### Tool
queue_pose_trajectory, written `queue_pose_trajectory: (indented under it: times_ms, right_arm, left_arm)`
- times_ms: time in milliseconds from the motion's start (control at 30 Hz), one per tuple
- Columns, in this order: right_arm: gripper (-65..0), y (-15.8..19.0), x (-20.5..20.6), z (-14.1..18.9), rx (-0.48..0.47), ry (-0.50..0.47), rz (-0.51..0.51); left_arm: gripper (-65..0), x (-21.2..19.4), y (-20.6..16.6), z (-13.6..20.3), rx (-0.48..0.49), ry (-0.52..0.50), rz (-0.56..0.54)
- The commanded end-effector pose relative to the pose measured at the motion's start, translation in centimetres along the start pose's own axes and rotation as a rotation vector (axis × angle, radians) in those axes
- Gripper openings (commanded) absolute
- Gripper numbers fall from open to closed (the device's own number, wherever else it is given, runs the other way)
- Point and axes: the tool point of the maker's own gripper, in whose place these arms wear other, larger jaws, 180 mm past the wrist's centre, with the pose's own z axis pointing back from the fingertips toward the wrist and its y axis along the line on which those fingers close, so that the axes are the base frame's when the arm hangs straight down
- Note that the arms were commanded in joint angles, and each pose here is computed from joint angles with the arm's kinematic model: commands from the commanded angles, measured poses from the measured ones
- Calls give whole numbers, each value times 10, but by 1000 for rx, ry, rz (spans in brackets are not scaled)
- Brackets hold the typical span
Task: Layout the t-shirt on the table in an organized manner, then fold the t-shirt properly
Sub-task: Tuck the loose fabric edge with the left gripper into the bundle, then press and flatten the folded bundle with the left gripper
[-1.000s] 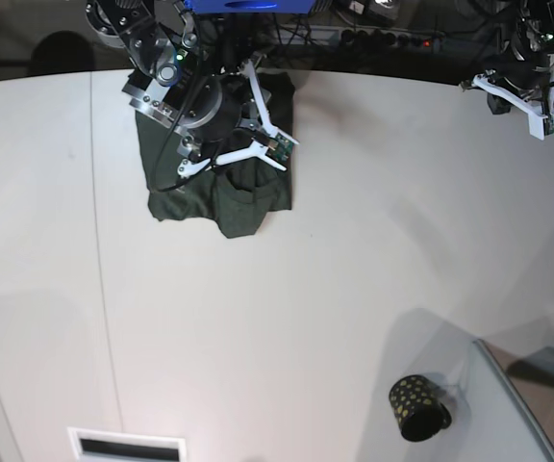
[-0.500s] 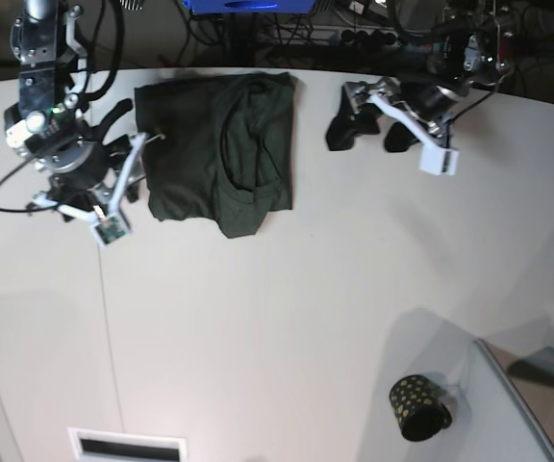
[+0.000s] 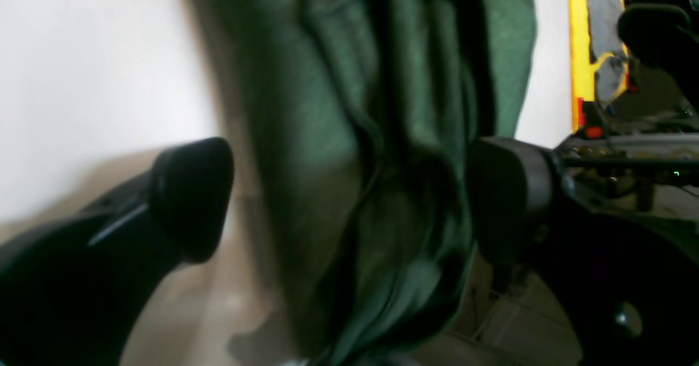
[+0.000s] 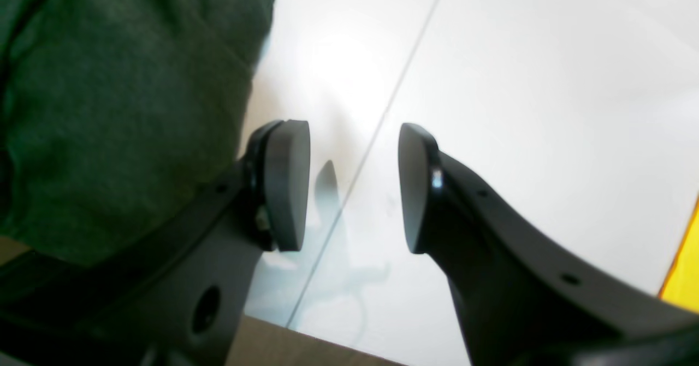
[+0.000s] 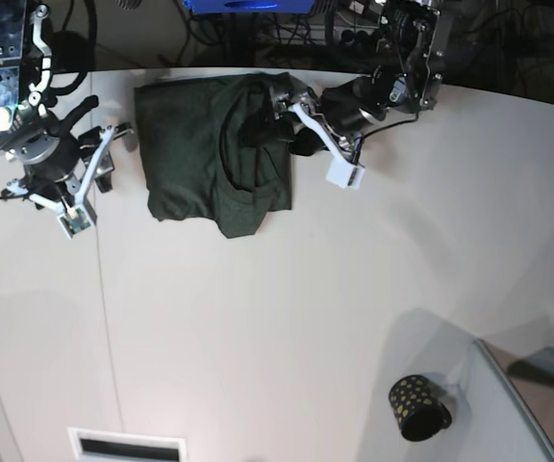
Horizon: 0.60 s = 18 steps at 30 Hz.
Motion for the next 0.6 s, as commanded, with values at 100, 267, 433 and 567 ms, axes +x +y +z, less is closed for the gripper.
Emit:
queue_pose_trajectory:
  times_ms: [100,267,433,567]
  right_arm:
    - [-405,-6,9,3,-15,-31,8]
    - [-405,-26,5,7,-65,-28,-23]
    - [-405,-49,-2,13,-123,-20,-61]
    - [-405,-64,-8,18,-164,-14,-89]
  left_arm:
    - [0,-7,-6,-18,-23,62,-13]
    - [-41,-20,0,-34,-23,145,-13]
    - [-423,-21,2,-42,-23,174,-21]
    - [-650,-9,9,-40,-8,163,-39]
